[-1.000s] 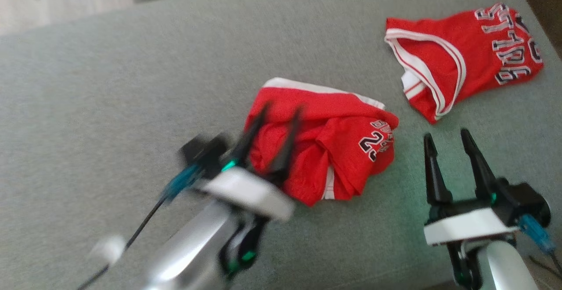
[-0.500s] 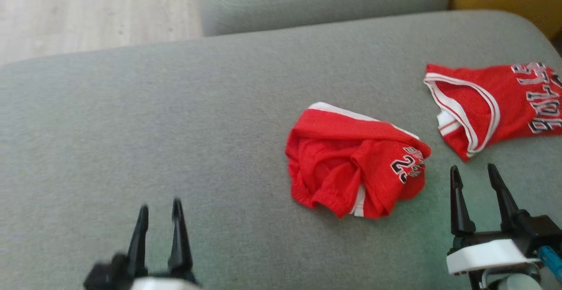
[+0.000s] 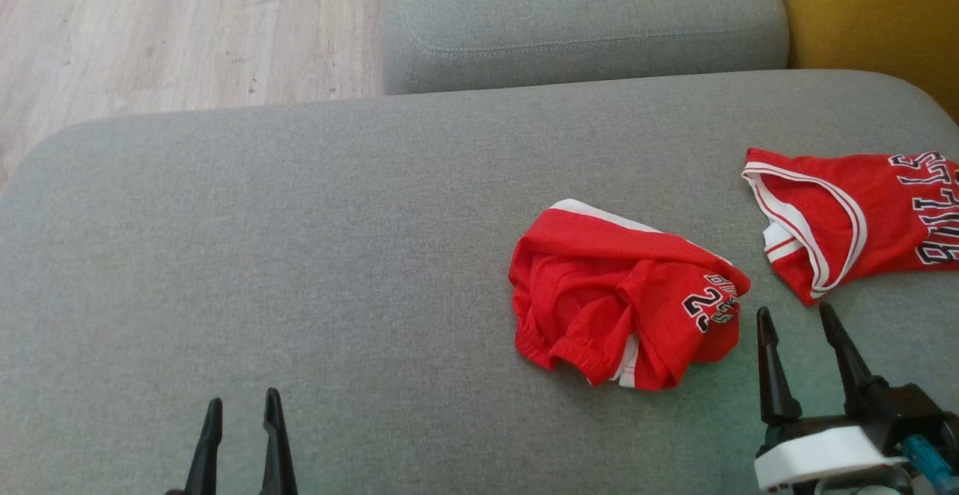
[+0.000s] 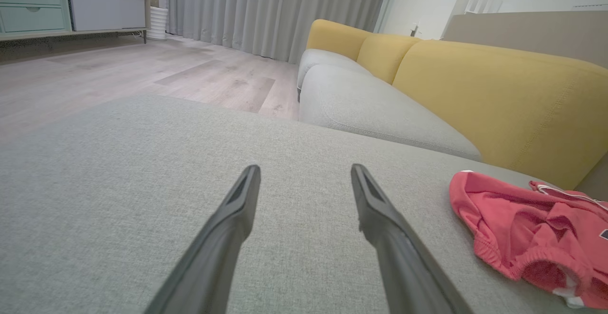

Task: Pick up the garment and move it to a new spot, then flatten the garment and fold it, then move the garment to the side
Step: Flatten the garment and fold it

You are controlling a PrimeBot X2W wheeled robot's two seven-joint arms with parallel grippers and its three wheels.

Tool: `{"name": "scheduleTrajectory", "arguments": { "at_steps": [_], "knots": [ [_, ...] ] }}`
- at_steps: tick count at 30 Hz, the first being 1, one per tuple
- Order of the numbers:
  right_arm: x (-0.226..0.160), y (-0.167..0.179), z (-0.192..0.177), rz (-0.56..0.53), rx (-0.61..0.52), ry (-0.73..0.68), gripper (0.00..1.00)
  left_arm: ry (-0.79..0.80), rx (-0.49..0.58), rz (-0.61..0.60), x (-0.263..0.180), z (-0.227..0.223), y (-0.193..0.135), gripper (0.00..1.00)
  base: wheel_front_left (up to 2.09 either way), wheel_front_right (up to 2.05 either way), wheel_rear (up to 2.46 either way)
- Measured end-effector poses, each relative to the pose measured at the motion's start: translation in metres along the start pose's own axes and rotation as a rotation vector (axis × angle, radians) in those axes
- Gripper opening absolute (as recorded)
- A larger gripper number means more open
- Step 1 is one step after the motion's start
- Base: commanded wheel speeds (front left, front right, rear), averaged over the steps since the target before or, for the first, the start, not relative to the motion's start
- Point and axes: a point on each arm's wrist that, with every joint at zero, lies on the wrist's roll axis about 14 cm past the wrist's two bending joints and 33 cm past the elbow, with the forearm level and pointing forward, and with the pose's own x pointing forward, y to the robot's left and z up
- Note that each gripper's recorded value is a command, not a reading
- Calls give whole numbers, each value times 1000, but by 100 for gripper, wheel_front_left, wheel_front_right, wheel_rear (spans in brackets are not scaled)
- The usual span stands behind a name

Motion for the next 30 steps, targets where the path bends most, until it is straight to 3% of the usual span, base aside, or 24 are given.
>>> {"name": "scheduleTrajectory", "arguments": {
  "at_steps": [21, 25, 30],
  "knots": [
    [-3, 3, -8, 7, 5, 25, 100, 8, 8, -5, 1, -3, 6, 100, 0, 0, 0],
    [-3, 2, -12, 2, 6, 38, 100, 30, -35, -89, 5, -10, -23, 100, 0, 0, 0],
    [9, 4, -11, 8, 5, 38, 100, 144, -101, -386, 21, -38, -115, 100, 0, 0, 0]
  ]
}}
